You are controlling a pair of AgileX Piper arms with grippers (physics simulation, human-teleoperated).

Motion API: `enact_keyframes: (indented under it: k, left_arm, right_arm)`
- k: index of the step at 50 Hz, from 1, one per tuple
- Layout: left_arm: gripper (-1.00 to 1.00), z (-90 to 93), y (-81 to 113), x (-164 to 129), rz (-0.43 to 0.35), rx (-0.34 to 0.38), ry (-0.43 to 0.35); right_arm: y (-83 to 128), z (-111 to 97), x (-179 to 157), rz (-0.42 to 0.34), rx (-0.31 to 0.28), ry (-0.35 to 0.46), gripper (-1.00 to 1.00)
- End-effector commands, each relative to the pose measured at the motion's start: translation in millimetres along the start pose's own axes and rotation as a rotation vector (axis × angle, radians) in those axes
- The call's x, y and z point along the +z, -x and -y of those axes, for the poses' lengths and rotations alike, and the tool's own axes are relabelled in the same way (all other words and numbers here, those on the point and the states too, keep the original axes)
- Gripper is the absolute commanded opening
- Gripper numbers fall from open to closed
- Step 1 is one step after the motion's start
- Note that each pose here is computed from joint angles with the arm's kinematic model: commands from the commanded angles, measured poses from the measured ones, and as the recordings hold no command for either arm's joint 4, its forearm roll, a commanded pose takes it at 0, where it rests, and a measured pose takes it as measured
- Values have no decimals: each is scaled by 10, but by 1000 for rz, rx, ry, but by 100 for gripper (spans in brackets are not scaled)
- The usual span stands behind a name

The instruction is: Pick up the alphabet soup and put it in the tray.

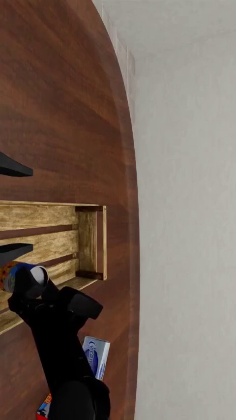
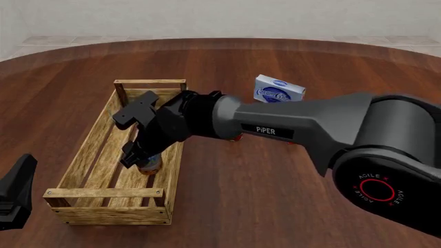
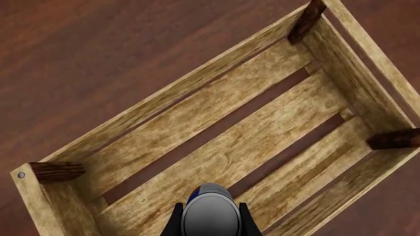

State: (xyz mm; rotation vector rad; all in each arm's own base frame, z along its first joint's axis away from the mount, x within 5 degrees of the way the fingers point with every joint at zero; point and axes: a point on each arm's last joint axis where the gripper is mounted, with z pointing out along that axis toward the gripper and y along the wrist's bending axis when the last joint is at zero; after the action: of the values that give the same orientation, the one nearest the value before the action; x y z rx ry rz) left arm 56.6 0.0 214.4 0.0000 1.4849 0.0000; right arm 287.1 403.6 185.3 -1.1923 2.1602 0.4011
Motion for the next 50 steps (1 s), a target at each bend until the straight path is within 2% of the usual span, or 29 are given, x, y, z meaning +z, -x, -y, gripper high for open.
enact_keyframes:
  k: [1,44,50]
  left_arm:
    - [100,0,0,0,0,0,0]
    - [100,0,0,0,0,0,0]
    - [100,0,0,0,0,0,0]
  right_arm:
    - [24,6,-16,13,19,-2,-100]
    - [-76,43,126,-6,38,-7,-100]
    - [-102,8,134,-9,28,-3,-100]
